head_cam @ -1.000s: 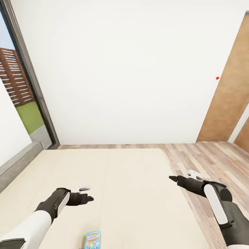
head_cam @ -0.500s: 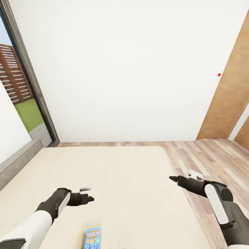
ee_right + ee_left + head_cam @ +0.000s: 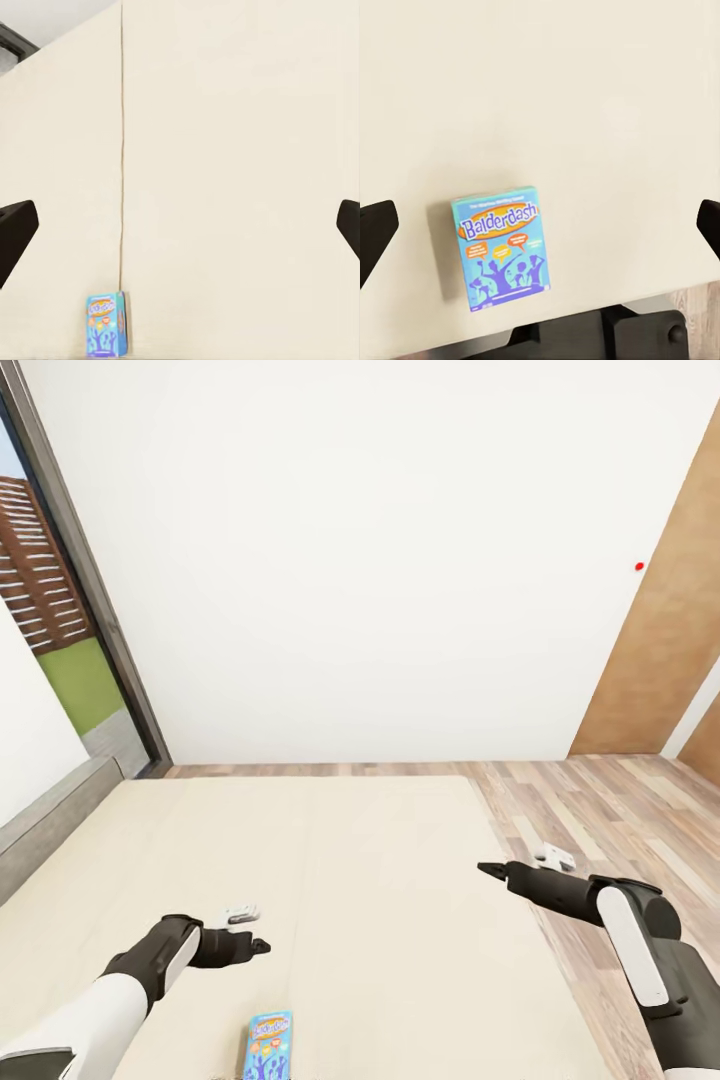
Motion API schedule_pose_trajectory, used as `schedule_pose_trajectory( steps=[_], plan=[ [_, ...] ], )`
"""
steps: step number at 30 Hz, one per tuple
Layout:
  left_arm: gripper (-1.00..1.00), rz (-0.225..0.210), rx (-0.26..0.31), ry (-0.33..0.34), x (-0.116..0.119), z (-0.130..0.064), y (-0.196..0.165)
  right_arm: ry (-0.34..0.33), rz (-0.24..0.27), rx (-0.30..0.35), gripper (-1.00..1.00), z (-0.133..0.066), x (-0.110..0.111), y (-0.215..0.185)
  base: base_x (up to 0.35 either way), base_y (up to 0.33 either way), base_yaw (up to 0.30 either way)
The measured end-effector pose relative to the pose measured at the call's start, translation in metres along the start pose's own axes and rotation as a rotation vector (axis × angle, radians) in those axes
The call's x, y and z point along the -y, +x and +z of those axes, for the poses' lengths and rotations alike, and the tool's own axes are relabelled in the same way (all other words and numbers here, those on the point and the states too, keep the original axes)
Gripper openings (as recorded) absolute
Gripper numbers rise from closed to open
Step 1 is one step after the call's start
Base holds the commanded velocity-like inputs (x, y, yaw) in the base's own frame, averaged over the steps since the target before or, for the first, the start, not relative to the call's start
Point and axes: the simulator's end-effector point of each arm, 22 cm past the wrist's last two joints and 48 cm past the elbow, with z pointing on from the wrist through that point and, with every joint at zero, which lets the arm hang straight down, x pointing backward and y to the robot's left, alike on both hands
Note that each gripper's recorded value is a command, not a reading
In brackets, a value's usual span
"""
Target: Put all the toys in the child's room - the three board games (two on the bed and one on the table), the two jigsaw puzzles on the table, and the tennis ball on the table - inside the toy box on the table in the child's room.
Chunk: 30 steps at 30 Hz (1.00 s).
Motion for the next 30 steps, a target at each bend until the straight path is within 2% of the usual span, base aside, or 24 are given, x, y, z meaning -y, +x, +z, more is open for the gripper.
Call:
schedule_pose_trajectory(
  steps=[7, 14, 20, 30],
  plan=[
    [1.0, -0.025, -0.004, 0.007, -0.004, 0.004, 0.005, -0.1, 0.003, -0.011, 1.0, 0.001, -0.019, 0.003, 0.0, 0.0, 0.0],
    [1.0, -0.048, -0.007, 0.046, 0.001, 0.007, 0.007, -0.15, 0.009, -0.021, 1.0, 0.003, -0.026, 0.006, 0.0, 0.0, 0.0],
    [1.0, -0.054, -0.014, 0.089, 0.006, 0.009, 0.01, -0.16, 0.015, -0.03, 1.0, 0.006, -0.026, 0.009, 0.0, 0.0, 0.0],
    [1.0, -0.067, -0.023, 0.096, -0.011, 0.007, 0.013, -0.159, 0.023, -0.044, 1.0, 0.011, -0.022, 0.015, 0.0, 0.0, 0.0]
  ],
)
